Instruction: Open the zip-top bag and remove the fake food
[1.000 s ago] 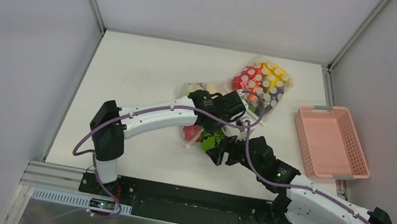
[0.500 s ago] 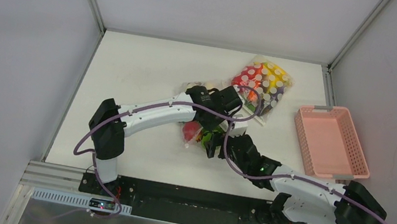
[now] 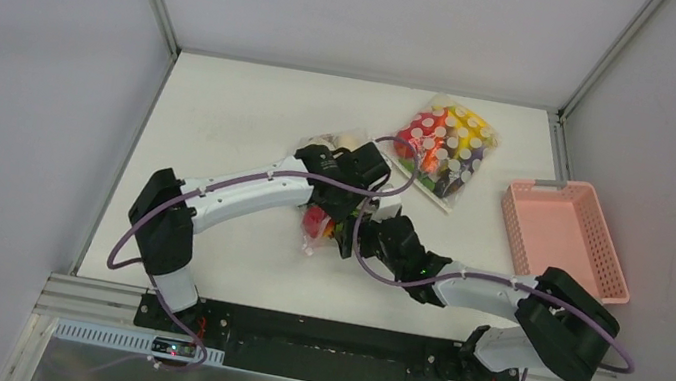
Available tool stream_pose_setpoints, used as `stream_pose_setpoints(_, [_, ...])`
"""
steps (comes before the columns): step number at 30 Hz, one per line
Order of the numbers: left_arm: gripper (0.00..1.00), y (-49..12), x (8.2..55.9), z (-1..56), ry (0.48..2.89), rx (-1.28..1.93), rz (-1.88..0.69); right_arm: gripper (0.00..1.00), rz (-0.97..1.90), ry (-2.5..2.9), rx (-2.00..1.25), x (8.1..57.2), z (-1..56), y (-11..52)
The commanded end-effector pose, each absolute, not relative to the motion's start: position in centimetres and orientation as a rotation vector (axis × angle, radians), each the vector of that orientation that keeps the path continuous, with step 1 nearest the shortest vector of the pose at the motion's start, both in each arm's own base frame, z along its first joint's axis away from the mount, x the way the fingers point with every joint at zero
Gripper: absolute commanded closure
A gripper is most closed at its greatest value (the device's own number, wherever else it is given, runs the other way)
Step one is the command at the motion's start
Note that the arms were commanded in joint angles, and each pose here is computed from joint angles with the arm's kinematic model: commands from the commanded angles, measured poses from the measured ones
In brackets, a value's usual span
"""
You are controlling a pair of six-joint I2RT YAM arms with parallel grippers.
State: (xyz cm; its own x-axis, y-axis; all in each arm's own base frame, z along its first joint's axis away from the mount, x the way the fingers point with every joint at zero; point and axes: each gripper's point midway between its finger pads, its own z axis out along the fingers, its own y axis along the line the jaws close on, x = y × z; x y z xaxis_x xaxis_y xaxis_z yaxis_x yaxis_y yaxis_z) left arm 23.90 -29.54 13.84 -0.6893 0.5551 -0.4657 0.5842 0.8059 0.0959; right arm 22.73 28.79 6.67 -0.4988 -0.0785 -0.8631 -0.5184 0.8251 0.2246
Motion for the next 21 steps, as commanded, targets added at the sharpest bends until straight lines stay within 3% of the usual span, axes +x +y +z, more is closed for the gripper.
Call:
stream_pose_setpoints(1, [1.00,-29.2,22.6,16.1,2.502,0.755,-0.248,0.13,0.658,1.940,-0.471,25.5,9.5,31.8])
stream_pose_setpoints(6, [1.00,-27.4,23.4,16.8,2.494,0.705,-0.251,0.26,0.710,1.930,-0.508,26.4,10.1,33.2])
stream_pose_setpoints(14, [1.00,-25.4,25.7,18.7,2.504,0.650,-0.310,0.62,0.814,1.928,-0.550,25.2,11.5,34.1])
stream_pose_setpoints(21, [1.00,-25.1,26.4,17.8,2.522,0.681,-0.288,0.68,0.932,1.951,-0.575,22.6,14.6,33.8])
